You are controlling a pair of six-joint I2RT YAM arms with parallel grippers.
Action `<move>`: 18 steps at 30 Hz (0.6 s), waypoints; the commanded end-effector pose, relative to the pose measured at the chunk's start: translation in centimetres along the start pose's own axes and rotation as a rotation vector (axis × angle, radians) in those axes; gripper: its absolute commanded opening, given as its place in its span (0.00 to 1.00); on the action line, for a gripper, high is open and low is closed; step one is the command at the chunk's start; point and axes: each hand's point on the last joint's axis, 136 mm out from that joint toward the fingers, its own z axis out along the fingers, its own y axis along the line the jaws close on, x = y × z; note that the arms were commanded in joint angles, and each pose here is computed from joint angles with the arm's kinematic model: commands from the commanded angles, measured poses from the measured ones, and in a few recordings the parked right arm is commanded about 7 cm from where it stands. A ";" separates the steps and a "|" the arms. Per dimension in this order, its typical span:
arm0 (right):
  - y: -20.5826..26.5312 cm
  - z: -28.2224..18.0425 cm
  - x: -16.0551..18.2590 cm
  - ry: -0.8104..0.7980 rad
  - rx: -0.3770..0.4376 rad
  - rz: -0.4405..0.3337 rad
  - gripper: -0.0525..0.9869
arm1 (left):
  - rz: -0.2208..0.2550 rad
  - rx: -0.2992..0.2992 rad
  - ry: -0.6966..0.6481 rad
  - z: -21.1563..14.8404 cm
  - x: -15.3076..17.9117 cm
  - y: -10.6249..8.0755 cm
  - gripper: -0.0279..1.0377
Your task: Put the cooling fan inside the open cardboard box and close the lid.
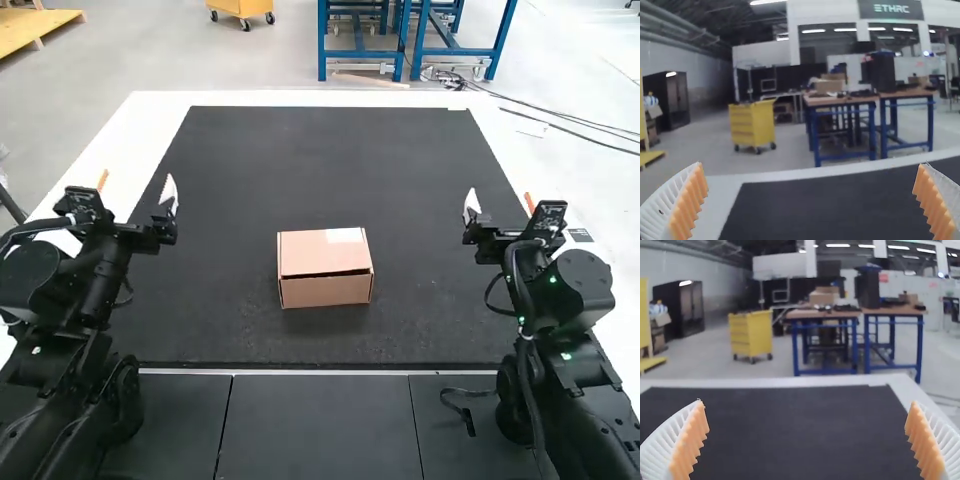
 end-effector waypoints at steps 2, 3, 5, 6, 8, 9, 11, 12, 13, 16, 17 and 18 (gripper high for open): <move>-0.3 -0.4 5.8 0.099 -0.028 0.024 0.92 | -0.039 0.026 0.029 -0.1 1.3 -0.3 0.93; -0.5 -0.4 6.0 0.102 -0.020 0.023 0.92 | -0.040 0.025 0.035 -0.1 1.5 -0.2 0.93; -0.5 -0.5 6.6 0.116 -0.031 0.021 0.92 | -0.061 0.039 0.067 -0.2 2.5 -0.4 0.93; -0.6 -0.6 7.0 0.133 -0.028 0.019 0.92 | -0.061 0.034 0.088 -0.2 3.1 -0.3 0.93; -1.7 -0.7 7.8 0.166 0.037 -0.002 0.92 | -0.072 0.031 0.123 -0.3 4.3 -0.3 0.93; -2.9 -0.9 8.3 0.186 0.102 -0.014 0.92 | -0.080 0.033 0.131 -0.3 4.7 -0.3 0.93; -4.1 -1.2 9.0 0.213 0.174 -0.015 0.92 | -0.089 0.062 0.143 -0.4 5.2 -0.8 0.93; -4.1 -1.4 9.7 0.245 0.176 -0.019 0.92 | -0.111 0.089 0.143 -0.4 5.2 -1.2 0.93; -4.2 -1.7 10.9 0.296 0.178 -0.026 0.93 | -0.136 0.112 0.146 -0.5 5.3 -1.6 0.93; -4.3 -2.8 13.7 0.418 0.181 -0.026 0.93 | -0.145 0.135 0.143 -0.5 5.2 -2.0 0.93; -4.2 -2.8 13.8 0.421 0.180 -0.024 0.93 | -0.144 0.133 0.143 -0.5 5.2 -2.0 0.93; -4.2 -2.8 13.7 0.419 0.181 -0.025 0.93 | -0.146 0.132 0.143 -0.5 5.2 -1.9 0.93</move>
